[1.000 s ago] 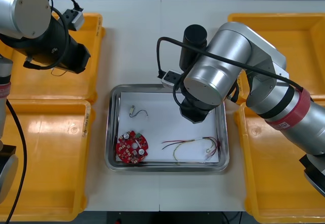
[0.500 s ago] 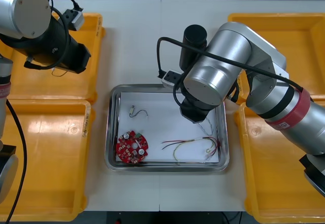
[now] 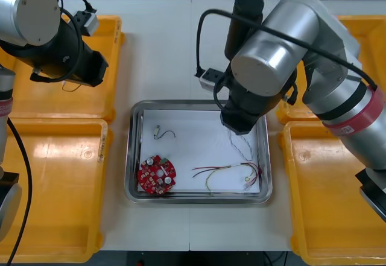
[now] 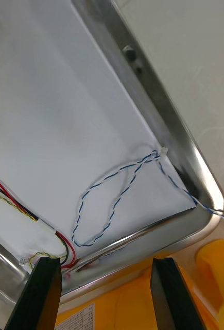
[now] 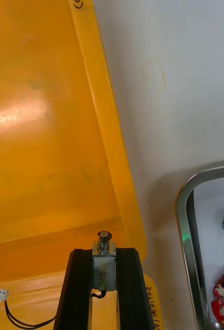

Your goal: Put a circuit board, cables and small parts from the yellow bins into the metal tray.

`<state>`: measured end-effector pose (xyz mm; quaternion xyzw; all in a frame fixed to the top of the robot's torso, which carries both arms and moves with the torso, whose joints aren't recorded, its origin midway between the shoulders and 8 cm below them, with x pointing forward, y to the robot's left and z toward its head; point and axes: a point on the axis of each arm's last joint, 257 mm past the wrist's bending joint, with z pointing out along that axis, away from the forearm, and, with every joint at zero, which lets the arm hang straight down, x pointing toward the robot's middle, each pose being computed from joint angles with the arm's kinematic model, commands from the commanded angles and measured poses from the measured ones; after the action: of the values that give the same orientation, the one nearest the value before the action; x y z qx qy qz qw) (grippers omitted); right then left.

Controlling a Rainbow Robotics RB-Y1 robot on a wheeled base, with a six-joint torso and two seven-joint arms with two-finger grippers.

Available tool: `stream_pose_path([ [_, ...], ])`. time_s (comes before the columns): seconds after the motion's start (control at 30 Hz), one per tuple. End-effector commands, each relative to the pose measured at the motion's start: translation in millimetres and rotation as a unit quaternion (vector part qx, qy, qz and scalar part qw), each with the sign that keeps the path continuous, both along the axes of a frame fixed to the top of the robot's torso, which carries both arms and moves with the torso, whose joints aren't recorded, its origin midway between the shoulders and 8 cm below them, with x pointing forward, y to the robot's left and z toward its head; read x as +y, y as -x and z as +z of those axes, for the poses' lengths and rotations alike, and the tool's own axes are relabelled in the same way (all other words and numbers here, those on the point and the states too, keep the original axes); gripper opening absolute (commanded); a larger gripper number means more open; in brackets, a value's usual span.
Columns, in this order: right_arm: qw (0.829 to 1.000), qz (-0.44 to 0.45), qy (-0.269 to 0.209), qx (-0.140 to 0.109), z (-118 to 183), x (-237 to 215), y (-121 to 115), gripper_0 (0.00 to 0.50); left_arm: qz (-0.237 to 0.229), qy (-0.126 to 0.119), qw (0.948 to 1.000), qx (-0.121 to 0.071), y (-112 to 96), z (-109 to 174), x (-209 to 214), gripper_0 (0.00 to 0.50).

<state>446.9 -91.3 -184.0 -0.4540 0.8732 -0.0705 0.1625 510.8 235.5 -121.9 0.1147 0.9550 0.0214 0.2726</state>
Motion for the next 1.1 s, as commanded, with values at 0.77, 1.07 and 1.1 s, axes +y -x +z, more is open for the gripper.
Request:
stream_pose_path([
  [0.77, 0.937, -0.306, -0.154, -0.063, 130.6, -114.1, -89.7, 0.500, 0.033, 0.041, 0.9986, -0.005, 3.9, 6.3, -13.4, 0.000],
  [1.07, 0.890, -0.418, -0.173, -0.058, 137.9, -173.5, -111.3, 0.500, 0.036, 0.046, 0.9983, -0.003, 4.6, 6.0, -15.1, 0.000],
  [1.1, 0.884, -0.429, -0.181, -0.056, 139.7, -178.7, -112.6, 0.500, 0.035, 0.047, 0.9982, -0.003, 4.9, 5.9, -15.8, 0.000],
])
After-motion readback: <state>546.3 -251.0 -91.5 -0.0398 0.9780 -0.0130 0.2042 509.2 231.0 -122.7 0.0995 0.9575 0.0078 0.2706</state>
